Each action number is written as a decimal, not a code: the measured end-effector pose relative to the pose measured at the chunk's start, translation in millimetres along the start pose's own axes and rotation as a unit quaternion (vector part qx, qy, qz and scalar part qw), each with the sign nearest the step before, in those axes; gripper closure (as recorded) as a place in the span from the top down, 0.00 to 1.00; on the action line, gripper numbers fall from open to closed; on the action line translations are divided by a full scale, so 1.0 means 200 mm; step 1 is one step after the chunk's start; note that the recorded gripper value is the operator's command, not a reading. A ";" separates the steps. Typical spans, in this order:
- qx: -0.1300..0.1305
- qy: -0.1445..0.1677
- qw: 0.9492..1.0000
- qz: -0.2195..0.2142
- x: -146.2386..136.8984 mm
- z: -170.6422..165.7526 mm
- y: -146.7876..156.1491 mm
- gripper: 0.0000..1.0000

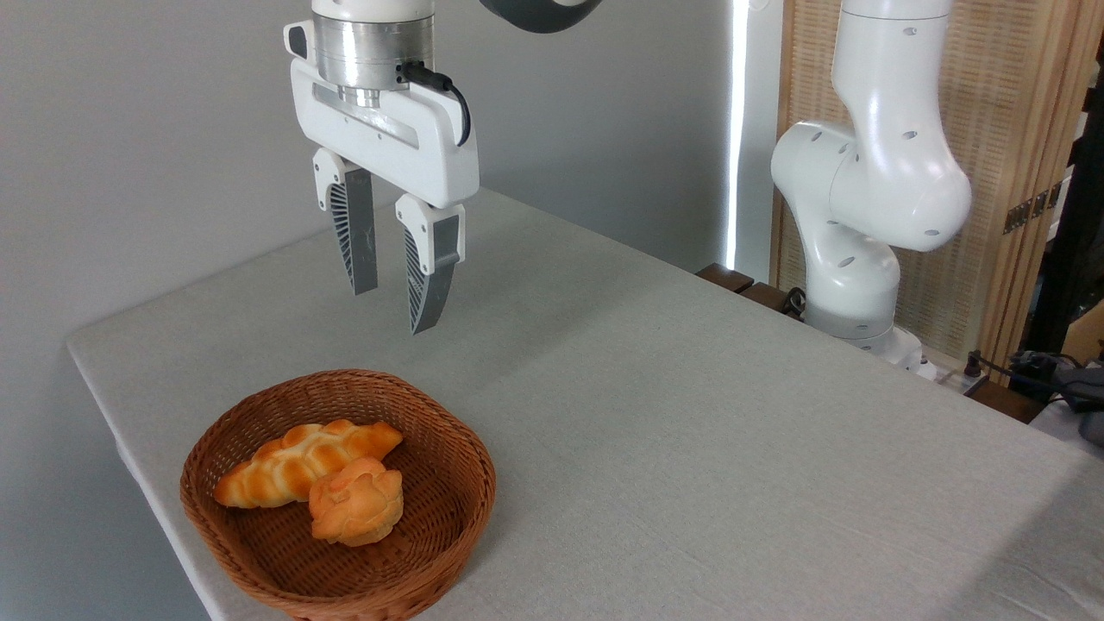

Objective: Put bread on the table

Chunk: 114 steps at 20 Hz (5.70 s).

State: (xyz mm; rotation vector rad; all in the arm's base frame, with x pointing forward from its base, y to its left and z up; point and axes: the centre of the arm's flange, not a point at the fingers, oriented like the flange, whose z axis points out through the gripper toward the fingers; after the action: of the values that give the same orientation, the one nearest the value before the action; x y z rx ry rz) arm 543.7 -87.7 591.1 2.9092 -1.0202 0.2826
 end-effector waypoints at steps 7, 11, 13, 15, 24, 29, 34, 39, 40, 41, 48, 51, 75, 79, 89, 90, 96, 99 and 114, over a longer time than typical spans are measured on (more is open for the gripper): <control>0.000 0.000 1.000 0.000 0.00 0.00 0.00 1.00; 0.000 0.000 1.000 0.000 0.00 0.00 0.00 1.00; 0.000 0.000 1.000 0.000 0.00 0.00 0.00 1.00; 0.000 0.000 1.000 0.000 0.00 0.00 0.00 1.00; 0.017 0.028 0.999 0.004 0.08 0.05 -0.02 1.00; 0.029 0.054 0.998 0.022 0.22 0.23 0.01 1.00; 0.025 0.042 0.996 0.077 0.27 0.35 0.04 1.00; 0.036 0.024 0.994 0.099 0.30 0.50 0.02 1.00; 0.037 0.025 0.994 0.101 0.31 0.54 0.01 1.00; 0.038 0.026 0.994 0.103 0.33 0.58 0.02 1.00; 0.041 0.044 0.991 0.123 0.42 0.73 0.10 1.00; 0.044 0.049 0.990 0.123 0.44 0.77 0.09 1.00; 0.066 0.036 0.985 0.153 0.45 0.97 0.05 0.36; 0.066 0.036 0.985 0.153 0.45 0.97 0.05 0.36; 0.072 0.042 0.986 0.145 0.44 0.87 0.03 0.38; 0.070 0.038 0.986 0.144 0.44 0.84 0.03 0.40; 0.057 0.026 0.992 0.113 0.40 0.71 0.05 0.45; 0.055 0.028 0.994 0.085 0.37 0.60 0.04 0.45; 0.019 0.009 1.000 0.018 0.20 0.35 -0.03 0.50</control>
State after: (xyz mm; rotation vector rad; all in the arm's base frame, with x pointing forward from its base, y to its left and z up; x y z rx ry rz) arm 589.7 -114.4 529.1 2.9178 -1.0785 0.3337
